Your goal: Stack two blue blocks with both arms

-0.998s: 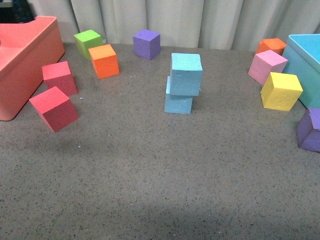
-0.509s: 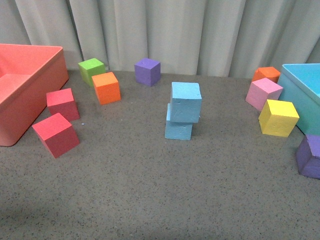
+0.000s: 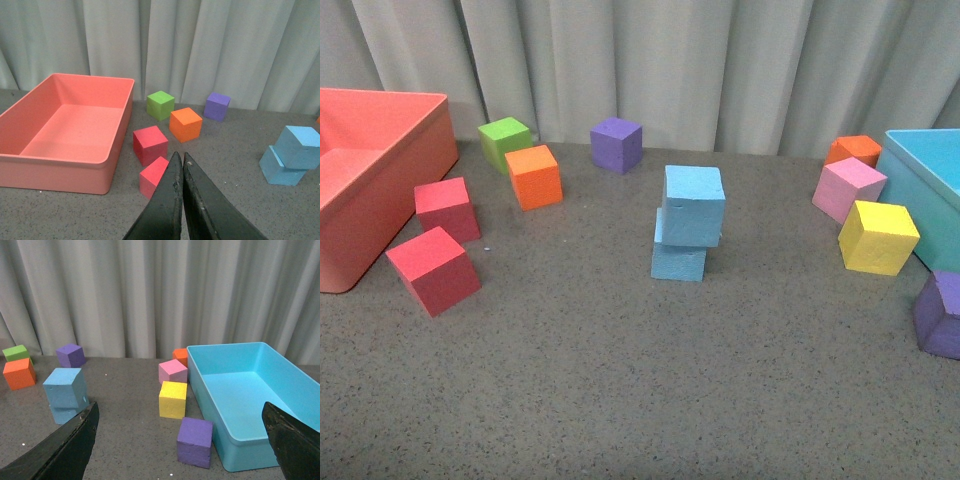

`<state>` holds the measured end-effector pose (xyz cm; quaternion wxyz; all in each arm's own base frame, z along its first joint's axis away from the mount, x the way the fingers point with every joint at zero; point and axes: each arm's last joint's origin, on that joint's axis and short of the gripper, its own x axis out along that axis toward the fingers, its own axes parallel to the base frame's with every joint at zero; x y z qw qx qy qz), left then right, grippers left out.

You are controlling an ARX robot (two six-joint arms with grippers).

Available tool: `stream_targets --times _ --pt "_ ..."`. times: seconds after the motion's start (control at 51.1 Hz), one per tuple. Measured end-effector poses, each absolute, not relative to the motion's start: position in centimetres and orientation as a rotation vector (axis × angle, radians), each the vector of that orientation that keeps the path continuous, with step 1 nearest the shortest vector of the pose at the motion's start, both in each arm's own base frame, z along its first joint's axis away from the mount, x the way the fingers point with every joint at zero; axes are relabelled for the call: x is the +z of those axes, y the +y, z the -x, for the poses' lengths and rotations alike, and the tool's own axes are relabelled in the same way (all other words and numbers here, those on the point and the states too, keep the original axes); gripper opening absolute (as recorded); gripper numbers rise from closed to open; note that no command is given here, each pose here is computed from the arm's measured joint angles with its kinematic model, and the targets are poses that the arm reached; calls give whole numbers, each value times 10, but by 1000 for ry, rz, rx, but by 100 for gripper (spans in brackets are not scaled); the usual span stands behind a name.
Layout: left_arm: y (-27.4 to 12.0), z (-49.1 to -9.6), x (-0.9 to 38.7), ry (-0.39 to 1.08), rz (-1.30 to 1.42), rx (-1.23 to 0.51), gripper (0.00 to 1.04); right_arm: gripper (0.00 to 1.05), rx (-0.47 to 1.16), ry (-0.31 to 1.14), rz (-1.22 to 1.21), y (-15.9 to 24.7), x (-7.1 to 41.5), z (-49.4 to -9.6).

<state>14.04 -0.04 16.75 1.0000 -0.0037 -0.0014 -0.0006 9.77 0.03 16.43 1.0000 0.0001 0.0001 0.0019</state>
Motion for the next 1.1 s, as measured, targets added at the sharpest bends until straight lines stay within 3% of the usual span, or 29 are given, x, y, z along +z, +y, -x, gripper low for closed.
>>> stream_targets --times 1.096 --pt "0 -105 171 -9 7 -1 4 95 4 0 0 0 164 -98"
